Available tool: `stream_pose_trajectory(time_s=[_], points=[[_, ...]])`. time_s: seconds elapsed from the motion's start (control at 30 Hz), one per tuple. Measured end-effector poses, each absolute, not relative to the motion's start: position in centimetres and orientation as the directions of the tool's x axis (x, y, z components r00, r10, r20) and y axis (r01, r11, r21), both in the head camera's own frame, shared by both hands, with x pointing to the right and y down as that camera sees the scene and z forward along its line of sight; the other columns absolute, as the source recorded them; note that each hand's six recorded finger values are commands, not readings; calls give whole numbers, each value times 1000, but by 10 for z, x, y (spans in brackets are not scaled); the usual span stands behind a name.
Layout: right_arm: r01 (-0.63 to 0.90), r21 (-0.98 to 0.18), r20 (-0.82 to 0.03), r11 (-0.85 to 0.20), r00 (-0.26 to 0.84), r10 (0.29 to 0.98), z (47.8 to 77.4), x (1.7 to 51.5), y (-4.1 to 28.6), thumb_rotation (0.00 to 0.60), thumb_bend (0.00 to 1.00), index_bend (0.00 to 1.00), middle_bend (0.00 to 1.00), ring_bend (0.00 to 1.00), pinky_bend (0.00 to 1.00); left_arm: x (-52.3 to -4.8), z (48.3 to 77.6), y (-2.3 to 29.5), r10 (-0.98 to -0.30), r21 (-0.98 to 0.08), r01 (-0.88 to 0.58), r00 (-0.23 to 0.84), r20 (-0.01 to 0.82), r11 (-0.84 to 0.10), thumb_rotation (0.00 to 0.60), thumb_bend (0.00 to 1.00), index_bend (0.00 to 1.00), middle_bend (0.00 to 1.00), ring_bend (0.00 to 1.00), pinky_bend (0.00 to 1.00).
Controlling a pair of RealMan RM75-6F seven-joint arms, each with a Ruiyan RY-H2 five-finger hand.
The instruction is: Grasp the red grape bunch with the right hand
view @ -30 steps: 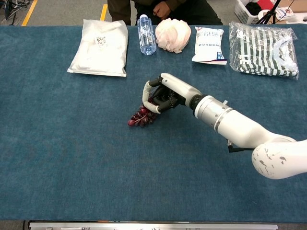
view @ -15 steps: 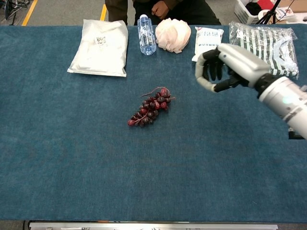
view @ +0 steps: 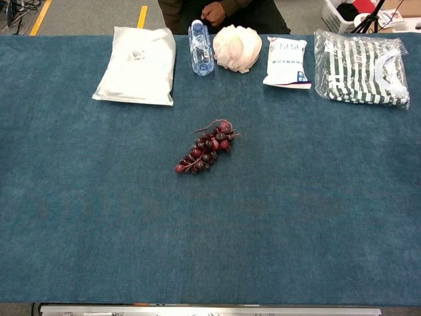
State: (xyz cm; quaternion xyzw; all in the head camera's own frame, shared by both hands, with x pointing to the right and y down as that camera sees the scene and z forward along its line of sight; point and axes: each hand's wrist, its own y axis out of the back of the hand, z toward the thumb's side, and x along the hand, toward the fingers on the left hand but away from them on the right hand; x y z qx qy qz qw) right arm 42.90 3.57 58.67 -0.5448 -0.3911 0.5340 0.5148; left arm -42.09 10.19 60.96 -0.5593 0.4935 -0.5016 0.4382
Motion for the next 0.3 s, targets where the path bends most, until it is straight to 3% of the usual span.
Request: stream_pose_trajectory(time_s=[0.3], points=[[-151,-964,-228,-220,36,973,583,459,64,600,384,476,501,410,471,-414,611,101,-990,-983,-114,26,141,-143,600,253,318,308,229,174]])
